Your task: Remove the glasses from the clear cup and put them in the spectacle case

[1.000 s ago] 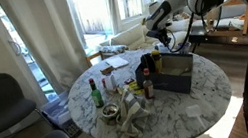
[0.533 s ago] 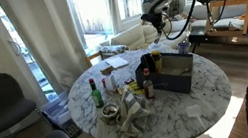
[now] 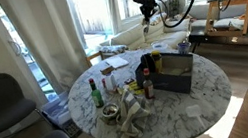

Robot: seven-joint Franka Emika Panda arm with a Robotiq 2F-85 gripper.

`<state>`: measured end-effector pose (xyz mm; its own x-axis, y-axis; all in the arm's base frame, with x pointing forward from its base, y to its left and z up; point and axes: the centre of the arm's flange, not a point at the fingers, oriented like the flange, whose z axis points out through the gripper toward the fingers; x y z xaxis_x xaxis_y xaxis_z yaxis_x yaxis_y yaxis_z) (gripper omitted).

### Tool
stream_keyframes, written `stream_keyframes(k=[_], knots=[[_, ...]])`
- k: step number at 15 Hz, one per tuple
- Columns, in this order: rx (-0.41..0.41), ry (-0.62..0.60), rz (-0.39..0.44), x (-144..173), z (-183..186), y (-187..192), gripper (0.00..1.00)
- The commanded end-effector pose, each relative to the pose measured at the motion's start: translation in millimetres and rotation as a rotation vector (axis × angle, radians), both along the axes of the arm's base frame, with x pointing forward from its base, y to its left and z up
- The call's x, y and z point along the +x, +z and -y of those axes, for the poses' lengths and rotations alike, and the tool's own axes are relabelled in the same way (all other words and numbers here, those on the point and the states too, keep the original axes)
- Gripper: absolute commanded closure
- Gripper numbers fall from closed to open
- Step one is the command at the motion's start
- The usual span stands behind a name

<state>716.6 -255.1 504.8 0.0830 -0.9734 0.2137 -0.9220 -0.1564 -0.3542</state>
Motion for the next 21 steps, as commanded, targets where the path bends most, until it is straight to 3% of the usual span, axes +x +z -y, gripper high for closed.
stream_keyframes(k=[1, 4, 6, 11, 12, 17, 18, 19, 21], knots=[[0.130, 0.150, 0.023, -22.0, -26.3, 28.7, 0.97], [0.136, 0.302, -0.034, -48.4, -42.0, 74.3, 0.97], [0.053, 0.355, -0.098, -73.0, -50.9, 105.9, 0.97], [-0.145, 0.357, -0.205, -119.3, -46.2, 167.2, 0.97], [-0.102, 0.342, -0.156, -99.0, -42.6, 166.8, 0.89], [-0.133, 0.345, -0.177, -109.6, -43.0, 174.5, 0.89], [-0.132, 0.346, -0.181, -109.2, -43.1, 172.6, 0.97], [-0.008, 0.371, -0.265, -112.8, -50.3, 166.6, 0.97], [0.070, 0.422, -0.308, -123.6, -69.1, 157.0, 0.97]])
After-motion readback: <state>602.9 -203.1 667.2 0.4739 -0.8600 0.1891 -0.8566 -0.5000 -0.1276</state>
